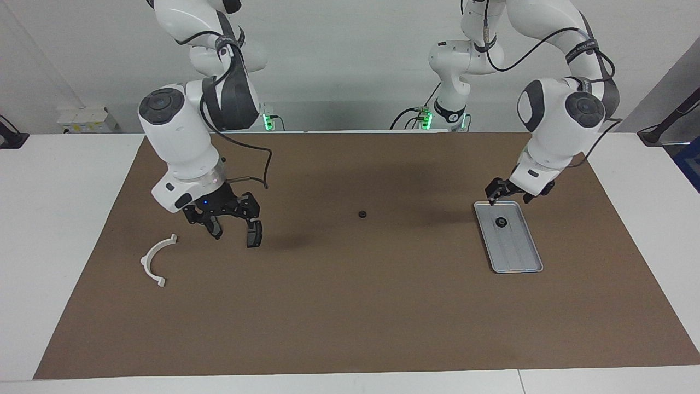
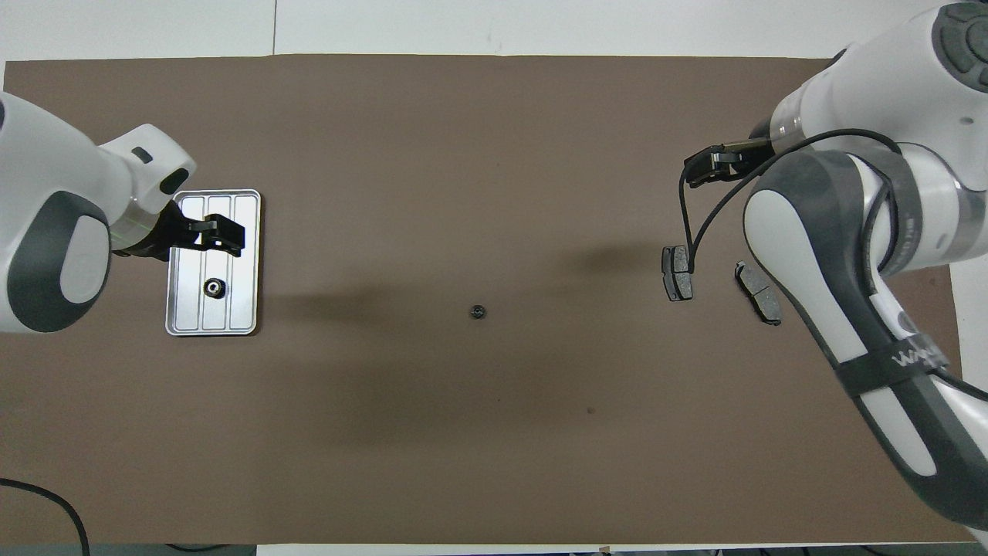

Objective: Pick bearing gear from pile to tray

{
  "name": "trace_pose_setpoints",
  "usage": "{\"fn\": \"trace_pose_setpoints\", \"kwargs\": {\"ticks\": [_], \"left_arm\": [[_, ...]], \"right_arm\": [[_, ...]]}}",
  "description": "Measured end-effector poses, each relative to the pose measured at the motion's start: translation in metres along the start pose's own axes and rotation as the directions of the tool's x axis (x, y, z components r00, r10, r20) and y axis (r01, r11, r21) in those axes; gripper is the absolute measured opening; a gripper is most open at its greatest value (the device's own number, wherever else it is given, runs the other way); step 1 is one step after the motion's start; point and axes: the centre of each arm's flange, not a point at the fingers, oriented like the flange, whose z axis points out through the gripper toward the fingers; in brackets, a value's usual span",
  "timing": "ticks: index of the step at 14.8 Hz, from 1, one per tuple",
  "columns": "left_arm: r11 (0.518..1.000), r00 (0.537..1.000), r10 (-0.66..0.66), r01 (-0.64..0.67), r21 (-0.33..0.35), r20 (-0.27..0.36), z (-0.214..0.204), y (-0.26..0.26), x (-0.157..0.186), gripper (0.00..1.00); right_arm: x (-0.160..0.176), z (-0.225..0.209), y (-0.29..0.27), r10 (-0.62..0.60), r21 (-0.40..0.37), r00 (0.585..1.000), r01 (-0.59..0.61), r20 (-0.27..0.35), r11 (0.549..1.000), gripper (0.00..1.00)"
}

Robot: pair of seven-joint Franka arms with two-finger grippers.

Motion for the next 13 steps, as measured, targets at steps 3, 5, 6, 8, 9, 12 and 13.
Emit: {"fn": "trace_pose_setpoints", "kwargs": {"ticks": [3,5,6,8,9,12,13], "left_arm": [[0.995,0.995,-0.098,0.098,0.011,-0.018,-0.004,0.097,-0.026,1.0],[0.996,0.995,-0.093,0.093,0.006,-0.035,-0.003,0.143,-0.044,1.0],[0.997,0.996,-0.08,0.08,-0.001,-0.049,-0.003,0.163,-0.051,1.0],[0.999,0.996,-0.038,0.037,-0.015,-0.075,0.0,0.198,-0.066,1.0],[1.0,0.996,-0.015,0.013,-0.022,-0.086,0.003,0.213,-0.074,1.0],[0.997,0.992,0.042,-0.048,-0.052,-0.118,0.019,0.251,-0.094,1.0],[0.996,0.991,0.057,-0.064,-0.054,-0.122,0.026,0.259,-0.1,1.0]], "right_arm": [[-0.019,-0.039,0.012,-0.042,-0.004,0.999,0.042,0.02,0.999,1.0],[-0.033,-0.062,0.014,-0.05,-0.006,0.998,0.05,0.028,0.999,1.0],[-0.04,-0.073,0.015,-0.049,-0.007,0.998,0.05,0.033,0.999,1.0],[-0.055,-0.094,0.015,-0.049,-0.009,0.998,0.049,0.046,0.999,1.0],[-0.062,-0.104,0.016,-0.046,-0.01,0.998,0.047,0.052,0.999,1.0],[-0.081,-0.128,0.024,-0.032,-0.013,0.997,0.033,0.066,0.999,1.0],[-0.087,-0.134,0.026,-0.029,-0.014,0.997,0.03,0.071,0.999,1.0]]}}
